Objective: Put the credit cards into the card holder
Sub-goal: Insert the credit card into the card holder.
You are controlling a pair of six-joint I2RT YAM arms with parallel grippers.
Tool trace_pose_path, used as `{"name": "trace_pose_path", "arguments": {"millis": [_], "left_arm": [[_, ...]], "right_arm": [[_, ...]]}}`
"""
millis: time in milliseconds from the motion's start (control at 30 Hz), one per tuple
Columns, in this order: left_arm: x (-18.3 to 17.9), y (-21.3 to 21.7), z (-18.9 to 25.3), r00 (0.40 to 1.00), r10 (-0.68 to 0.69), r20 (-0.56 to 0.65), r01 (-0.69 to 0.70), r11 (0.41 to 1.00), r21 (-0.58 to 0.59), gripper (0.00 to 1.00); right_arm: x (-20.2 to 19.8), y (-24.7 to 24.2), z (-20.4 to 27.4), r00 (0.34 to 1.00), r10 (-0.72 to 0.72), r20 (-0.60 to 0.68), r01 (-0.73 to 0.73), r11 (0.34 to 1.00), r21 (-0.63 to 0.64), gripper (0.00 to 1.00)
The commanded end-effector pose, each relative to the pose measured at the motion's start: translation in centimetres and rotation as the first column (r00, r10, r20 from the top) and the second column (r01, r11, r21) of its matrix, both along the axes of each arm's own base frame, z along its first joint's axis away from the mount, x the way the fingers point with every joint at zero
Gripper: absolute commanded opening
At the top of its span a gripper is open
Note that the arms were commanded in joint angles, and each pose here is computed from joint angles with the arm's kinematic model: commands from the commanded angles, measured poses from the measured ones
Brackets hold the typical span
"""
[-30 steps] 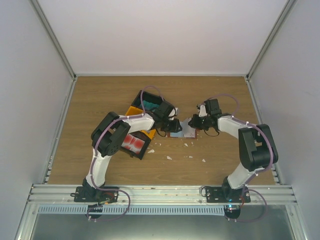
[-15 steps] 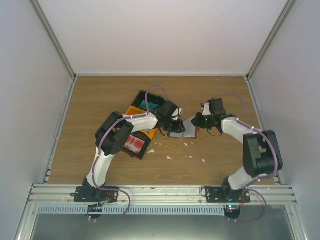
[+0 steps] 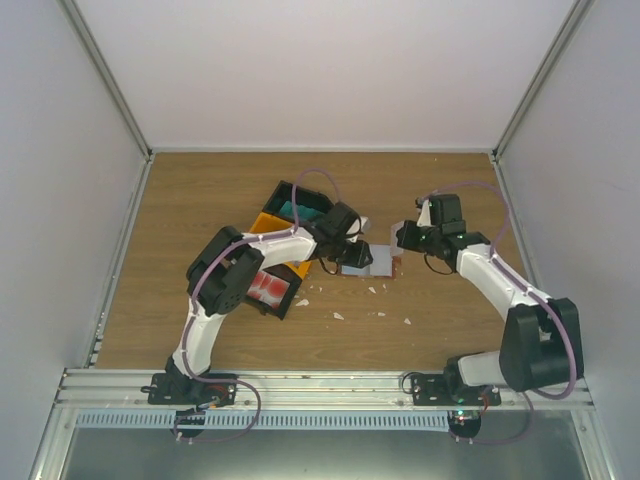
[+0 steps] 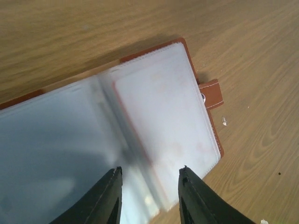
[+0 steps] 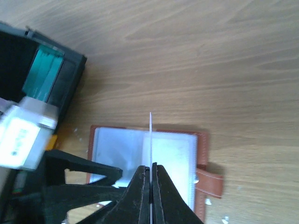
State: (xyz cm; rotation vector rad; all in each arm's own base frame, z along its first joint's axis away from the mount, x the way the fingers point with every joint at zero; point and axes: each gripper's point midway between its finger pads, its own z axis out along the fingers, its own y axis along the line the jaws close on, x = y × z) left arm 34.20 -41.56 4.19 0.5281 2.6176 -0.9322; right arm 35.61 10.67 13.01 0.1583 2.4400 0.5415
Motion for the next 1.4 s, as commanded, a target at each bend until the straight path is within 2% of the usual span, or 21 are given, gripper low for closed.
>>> {"name": "trace_pose_path", "arguments": {"millis": [0,167,367,467,667,900,1100,1367], "left_arm": [[1.5,2.5,4.4,0.983,0.109,0.148,-0.114,0.993,0.028,0.39],[1.6,5.9,2.9,0.971,0.193,0.139,-0.209,0.972,0.107,0.4],[0.4,6.2,0.3,0.984,0.163,0.075,-0.172,0.977,0.129,0.33],[0.3,6.4,-0.9,0.985,0.161,0.06,-0.169,0.973,0.156,0.31],[0.5,6.9,-2.7,0.985,0.166,0.046,-0.172,0.96,0.221,0.3],[0.0,7.4,-3.7,0.985,0.171,0.022,-0.171,0.95,0.26,0.24],[-0.1,7.5,-4.0,0.986,0.166,0.025,-0.166,0.946,0.28,0.19],[-0.2,7.3,-4.2,0.988,0.154,0.024,-0.154,0.946,0.285,0.17]], "right_arm": [[-0.5,2.9,-1.7,0.993,0.119,-0.028,-0.114,0.983,0.144,0.01],[-0.2,4.6,-3.6,0.988,0.141,-0.058,-0.121,0.958,0.259,0.0],[-0.1,5.2,-6.7,0.979,0.143,-0.143,-0.087,0.935,0.344,0.0],[0.1,5.6,-7.3,0.977,0.159,-0.144,-0.092,0.917,0.387,0.0],[0.1,5.8,-8.8,0.97,0.158,-0.185,-0.069,0.909,0.41,0.01],[-0.3,6.0,-10.6,0.962,0.161,-0.223,-0.052,0.903,0.427,0.0],[-0.6,5.9,-11.8,0.955,0.153,-0.254,-0.032,0.906,0.423,0.0],[-1.2,6.7,-12.6,0.943,0.174,-0.283,-0.03,0.893,0.448,0.01]]}}
